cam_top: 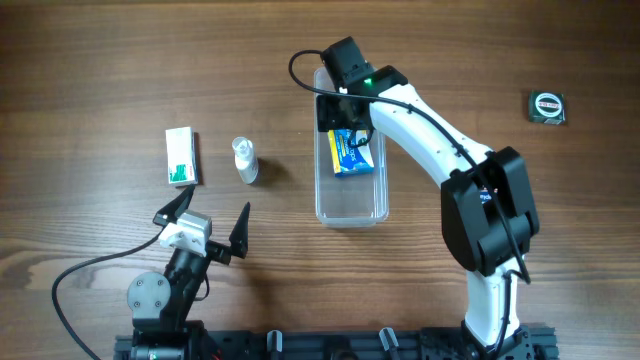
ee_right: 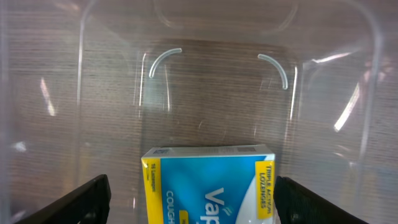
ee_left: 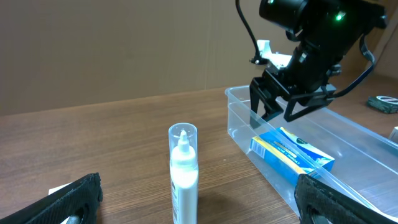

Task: Pack container
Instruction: 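Carry the pack left and lower it into the clear container, then open the right gripper to release the pack and lift away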

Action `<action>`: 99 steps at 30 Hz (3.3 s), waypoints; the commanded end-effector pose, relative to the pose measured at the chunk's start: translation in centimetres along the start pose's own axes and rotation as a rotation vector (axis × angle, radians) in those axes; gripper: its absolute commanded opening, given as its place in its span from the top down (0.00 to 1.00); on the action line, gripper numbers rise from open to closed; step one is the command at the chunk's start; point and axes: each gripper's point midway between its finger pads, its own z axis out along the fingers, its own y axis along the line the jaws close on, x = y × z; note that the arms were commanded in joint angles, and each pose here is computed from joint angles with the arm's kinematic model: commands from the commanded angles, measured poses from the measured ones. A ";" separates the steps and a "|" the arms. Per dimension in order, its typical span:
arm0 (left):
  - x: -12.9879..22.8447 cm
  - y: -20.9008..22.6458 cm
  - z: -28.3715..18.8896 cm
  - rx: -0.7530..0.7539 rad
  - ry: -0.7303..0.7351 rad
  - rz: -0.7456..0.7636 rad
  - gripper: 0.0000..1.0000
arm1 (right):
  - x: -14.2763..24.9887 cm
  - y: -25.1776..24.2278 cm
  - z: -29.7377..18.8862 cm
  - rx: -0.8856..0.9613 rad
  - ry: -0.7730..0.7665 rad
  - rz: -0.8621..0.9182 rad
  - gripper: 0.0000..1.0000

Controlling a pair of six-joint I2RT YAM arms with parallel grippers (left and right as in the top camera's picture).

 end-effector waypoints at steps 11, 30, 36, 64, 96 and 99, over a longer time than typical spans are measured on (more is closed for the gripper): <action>0.2 0.0 0.0 0.004 0.003 0.010 0.00 | 2.3 -0.8 -0.6 0.039 0.096 -0.066 0.55; 0.2 0.0 0.0 0.004 0.003 0.010 0.00 | 7.4 -0.3 -3.9 -0.061 0.317 -0.174 0.96; 0.2 0.0 0.0 0.004 0.003 0.010 0.00 | 8.8 -0.7 -3.2 -0.033 0.353 -0.188 0.96; 0.2 0.0 0.0 0.004 0.003 0.010 0.00 | 7.8 0.0 -0.3 -0.066 0.249 -0.157 0.95; 0.2 0.0 0.0 0.004 0.003 0.010 0.00 | -0.4 -0.4 -9.5 -0.059 -0.086 -0.131 0.80; 0.2 0.0 0.0 0.004 0.003 0.010 0.00 | -1.7 -3.8 -14.6 -0.034 -0.172 -0.084 0.61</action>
